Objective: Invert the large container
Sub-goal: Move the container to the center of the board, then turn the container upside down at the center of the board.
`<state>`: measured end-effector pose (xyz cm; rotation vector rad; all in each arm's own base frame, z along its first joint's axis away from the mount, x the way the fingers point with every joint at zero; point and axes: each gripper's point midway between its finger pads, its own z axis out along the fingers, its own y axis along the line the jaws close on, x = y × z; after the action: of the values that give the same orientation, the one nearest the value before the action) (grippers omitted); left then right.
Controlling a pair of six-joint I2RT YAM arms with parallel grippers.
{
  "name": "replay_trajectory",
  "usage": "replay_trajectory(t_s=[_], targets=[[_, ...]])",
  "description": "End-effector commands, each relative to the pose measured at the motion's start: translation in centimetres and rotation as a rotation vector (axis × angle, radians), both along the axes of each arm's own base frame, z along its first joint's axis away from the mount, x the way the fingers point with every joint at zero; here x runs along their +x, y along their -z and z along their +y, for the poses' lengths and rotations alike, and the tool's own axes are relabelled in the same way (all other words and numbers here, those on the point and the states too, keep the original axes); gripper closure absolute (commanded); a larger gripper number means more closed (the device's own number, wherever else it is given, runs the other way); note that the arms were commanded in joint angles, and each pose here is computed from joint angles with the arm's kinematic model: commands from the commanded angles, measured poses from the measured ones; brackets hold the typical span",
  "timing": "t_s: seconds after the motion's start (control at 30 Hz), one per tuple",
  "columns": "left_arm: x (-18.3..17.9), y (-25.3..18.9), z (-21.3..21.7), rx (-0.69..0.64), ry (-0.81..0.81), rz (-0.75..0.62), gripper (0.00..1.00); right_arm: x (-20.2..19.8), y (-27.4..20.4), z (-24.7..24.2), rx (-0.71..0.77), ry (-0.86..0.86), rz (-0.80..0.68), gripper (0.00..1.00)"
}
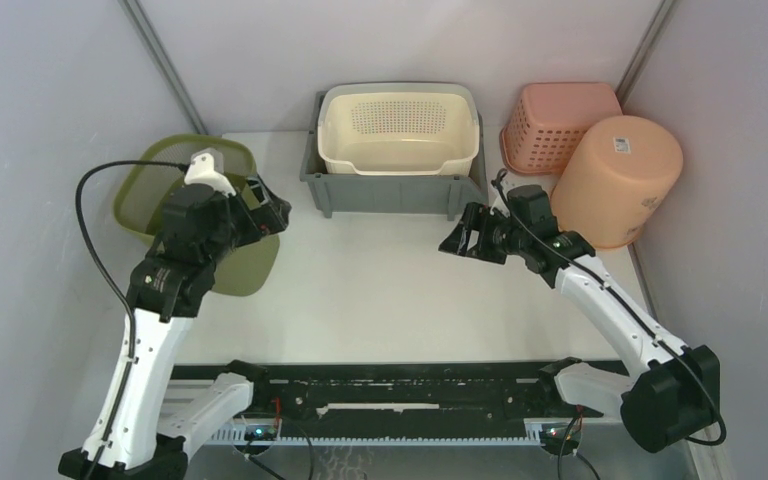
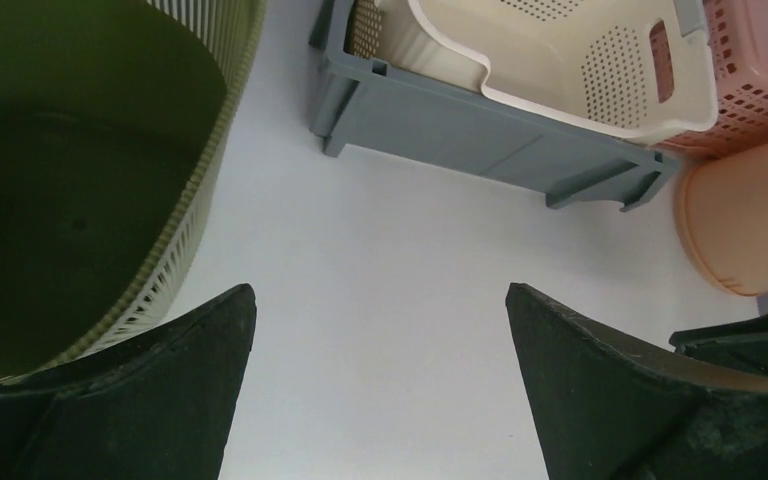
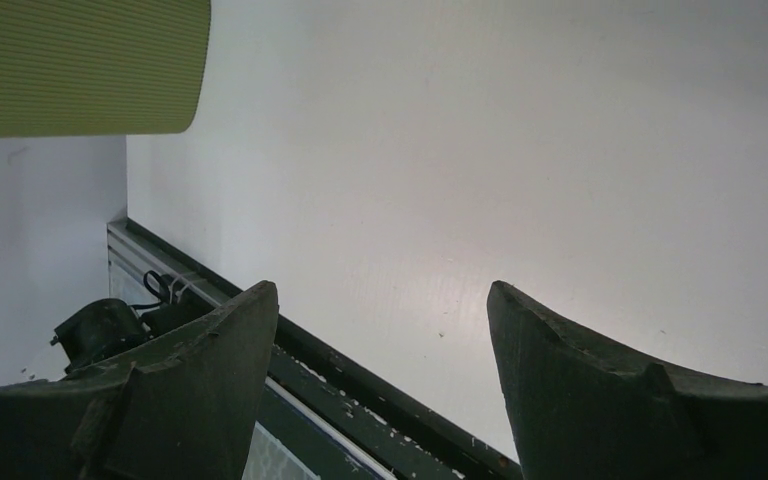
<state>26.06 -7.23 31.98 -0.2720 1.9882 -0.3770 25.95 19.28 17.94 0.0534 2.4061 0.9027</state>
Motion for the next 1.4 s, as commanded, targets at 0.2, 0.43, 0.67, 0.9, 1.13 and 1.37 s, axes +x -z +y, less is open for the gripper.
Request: replay_trajectory(t_s=[0.2, 0.43, 0.67, 0.9, 1.13, 1.37], targets=[[-0.4, -4.7, 3.3, 0.190, -0.065, -0.061, 0.00, -0.2, -1.8, 0.5, 0.000, -0.032, -0.074, 0.15], [-0.8, -5.0, 6.7, 0.346, -0.181, -0.024, 0.00, -0.9, -1.9, 0.6, 0.016, -0.056, -0.079, 0.15], [0.7, -2.9, 6.3, 0.395, -0.144, 0.050, 0.00, -1.4, -2.2, 0.6, 0.022, -0.074, -0.086, 0.15], [3.2, -1.0, 5.6, 0.437, -0.111, 0.117, 0.00, -2.0, -1.8, 0.5, 0.026, -0.081, -0.081, 0.15], [5.3, 0.4, 5.5, 0.443, -0.090, 0.186, 0.03, -2.3, -1.4, 0.4, 0.034, -0.080, -0.079, 0.15], [5.8, 1.9, 5.7, 0.439, -0.092, 0.231, 0.31, -2.6, -1.3, 0.3, 0.040, -0.084, -0.082, 0.15]])
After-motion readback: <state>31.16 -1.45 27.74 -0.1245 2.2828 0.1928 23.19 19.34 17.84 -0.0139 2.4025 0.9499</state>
